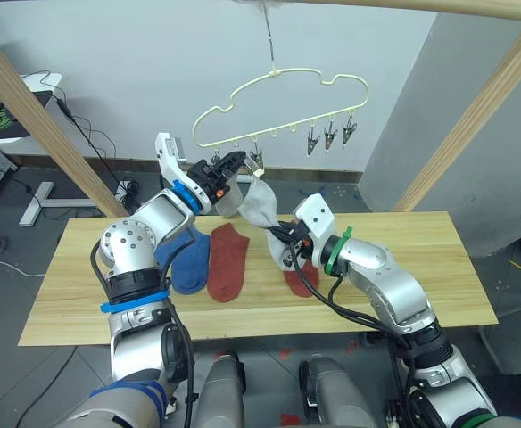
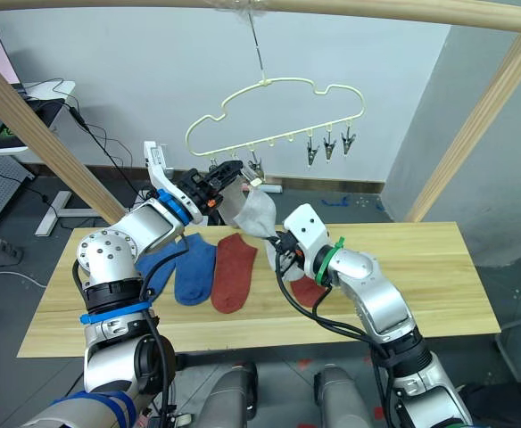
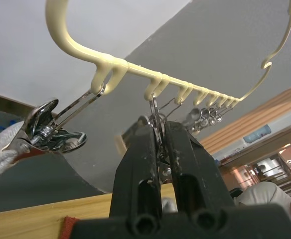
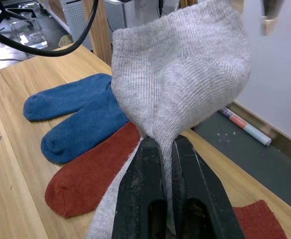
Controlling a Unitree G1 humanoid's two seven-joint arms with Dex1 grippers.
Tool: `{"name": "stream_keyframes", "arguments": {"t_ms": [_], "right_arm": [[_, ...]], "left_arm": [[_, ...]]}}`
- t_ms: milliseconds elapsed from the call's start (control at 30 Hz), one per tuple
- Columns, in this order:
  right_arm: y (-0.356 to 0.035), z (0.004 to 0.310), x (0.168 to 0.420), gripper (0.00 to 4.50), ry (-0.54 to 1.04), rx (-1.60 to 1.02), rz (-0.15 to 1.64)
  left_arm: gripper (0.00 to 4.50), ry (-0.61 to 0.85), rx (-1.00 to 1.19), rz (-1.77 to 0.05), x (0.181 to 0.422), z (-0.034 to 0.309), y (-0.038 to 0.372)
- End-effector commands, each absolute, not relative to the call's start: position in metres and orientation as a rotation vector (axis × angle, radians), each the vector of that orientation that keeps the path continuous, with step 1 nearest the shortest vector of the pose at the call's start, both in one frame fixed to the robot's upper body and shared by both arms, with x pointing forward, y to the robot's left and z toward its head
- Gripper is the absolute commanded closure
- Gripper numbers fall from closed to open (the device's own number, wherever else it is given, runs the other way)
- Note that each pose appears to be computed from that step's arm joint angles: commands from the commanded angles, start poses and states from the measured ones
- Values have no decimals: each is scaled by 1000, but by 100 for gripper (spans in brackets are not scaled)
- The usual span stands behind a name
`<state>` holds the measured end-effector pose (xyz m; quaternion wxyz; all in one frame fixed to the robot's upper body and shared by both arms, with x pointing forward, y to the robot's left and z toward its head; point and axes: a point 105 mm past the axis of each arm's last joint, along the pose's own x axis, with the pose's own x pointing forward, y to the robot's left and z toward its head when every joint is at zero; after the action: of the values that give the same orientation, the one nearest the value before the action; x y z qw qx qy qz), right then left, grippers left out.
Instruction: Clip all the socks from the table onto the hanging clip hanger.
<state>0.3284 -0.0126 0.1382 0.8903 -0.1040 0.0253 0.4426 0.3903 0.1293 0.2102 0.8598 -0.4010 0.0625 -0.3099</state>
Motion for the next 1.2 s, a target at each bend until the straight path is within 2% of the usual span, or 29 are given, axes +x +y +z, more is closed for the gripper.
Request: {"name": "stream_keyframes", "arguments": {"t_ms": [33, 633, 667, 767, 900, 1100, 1133, 1167, 1200], "right_arm": [[-8, 161, 328, 448, -37, -210, 936], [-10, 171, 341, 448, -55, -187, 915], [-9, 171, 341, 450, -55, -186, 917], [-7, 170, 340, 450, -56, -181, 930], [-1, 170, 336, 450, -57, -164, 950], [14, 171, 328, 450, -36, -85, 1007], [16, 170, 326, 450, -23, -58, 1020], [18, 170, 325, 394, -14, -41, 1028], [20, 169, 323, 366, -1, -20, 1043]], "left_arm": [[450, 106, -821, -682, 385, 218, 127], [450, 79, -779, -695, 385, 222, 127], [384, 74, -777, -693, 385, 222, 128], [290, 66, -781, -689, 384, 223, 132], [195, 65, -772, -680, 381, 221, 135], [10, 56, -658, -663, 370, 221, 149], [2, 50, -603, -654, 366, 222, 153], [0, 46, -566, -649, 364, 222, 155], [0, 39, -517, -645, 360, 223, 158]]}}
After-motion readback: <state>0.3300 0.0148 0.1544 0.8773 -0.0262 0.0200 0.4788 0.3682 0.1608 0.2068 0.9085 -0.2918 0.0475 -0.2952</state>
